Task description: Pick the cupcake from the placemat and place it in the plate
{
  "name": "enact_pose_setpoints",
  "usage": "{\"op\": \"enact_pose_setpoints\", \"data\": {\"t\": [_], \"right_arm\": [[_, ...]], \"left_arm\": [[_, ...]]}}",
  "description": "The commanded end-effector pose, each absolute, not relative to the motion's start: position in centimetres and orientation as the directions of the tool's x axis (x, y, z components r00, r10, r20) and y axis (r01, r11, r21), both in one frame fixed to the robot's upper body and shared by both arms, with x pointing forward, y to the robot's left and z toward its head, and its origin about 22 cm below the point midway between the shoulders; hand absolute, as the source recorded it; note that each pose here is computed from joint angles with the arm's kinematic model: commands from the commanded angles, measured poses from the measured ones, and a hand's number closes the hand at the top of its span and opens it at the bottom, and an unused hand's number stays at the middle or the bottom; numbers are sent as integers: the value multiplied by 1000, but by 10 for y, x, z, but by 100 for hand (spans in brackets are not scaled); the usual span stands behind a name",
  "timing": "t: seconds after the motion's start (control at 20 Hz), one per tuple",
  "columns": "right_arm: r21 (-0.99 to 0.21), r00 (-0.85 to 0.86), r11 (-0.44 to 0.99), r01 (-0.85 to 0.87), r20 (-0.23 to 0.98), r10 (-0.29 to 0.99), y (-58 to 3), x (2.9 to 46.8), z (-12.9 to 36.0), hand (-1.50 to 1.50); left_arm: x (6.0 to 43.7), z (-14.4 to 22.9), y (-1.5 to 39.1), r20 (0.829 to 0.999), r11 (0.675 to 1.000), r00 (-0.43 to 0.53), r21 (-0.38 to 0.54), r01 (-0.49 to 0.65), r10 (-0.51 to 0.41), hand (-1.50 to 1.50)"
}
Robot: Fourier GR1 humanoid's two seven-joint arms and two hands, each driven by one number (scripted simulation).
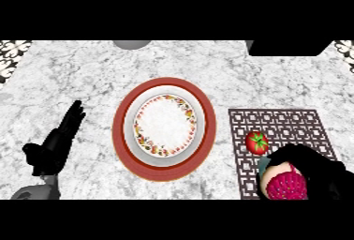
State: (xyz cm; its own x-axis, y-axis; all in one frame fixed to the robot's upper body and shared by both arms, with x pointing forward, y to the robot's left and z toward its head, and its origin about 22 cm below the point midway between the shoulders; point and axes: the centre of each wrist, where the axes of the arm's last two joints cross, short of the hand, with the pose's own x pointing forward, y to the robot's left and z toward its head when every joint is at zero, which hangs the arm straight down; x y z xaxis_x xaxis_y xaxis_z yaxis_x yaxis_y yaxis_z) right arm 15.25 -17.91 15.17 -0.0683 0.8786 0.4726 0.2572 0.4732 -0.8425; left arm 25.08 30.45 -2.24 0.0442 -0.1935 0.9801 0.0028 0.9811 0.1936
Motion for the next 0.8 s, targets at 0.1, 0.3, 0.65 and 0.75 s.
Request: {"op": "enact_pose_setpoints", "data": {"t": [0.1,0.3,0.65,0.75], "right_arm": [[-851,-127,457,257,439,889,-126,173,177,150],[-848,-158,488,205,464,872,-79,197,161,150],[-845,-134,504,182,486,863,-30,242,148,150],[-837,-145,519,172,499,854,-24,255,143,150]], "left_arm": [[256,-17,299,979,980,46,198,-11,-197,0],[251,-28,304,981,983,61,186,10,-186,0],[258,-26,296,979,980,46,199,10,-199,0],[256,-27,297,983,984,48,177,13,-178,0]]}}
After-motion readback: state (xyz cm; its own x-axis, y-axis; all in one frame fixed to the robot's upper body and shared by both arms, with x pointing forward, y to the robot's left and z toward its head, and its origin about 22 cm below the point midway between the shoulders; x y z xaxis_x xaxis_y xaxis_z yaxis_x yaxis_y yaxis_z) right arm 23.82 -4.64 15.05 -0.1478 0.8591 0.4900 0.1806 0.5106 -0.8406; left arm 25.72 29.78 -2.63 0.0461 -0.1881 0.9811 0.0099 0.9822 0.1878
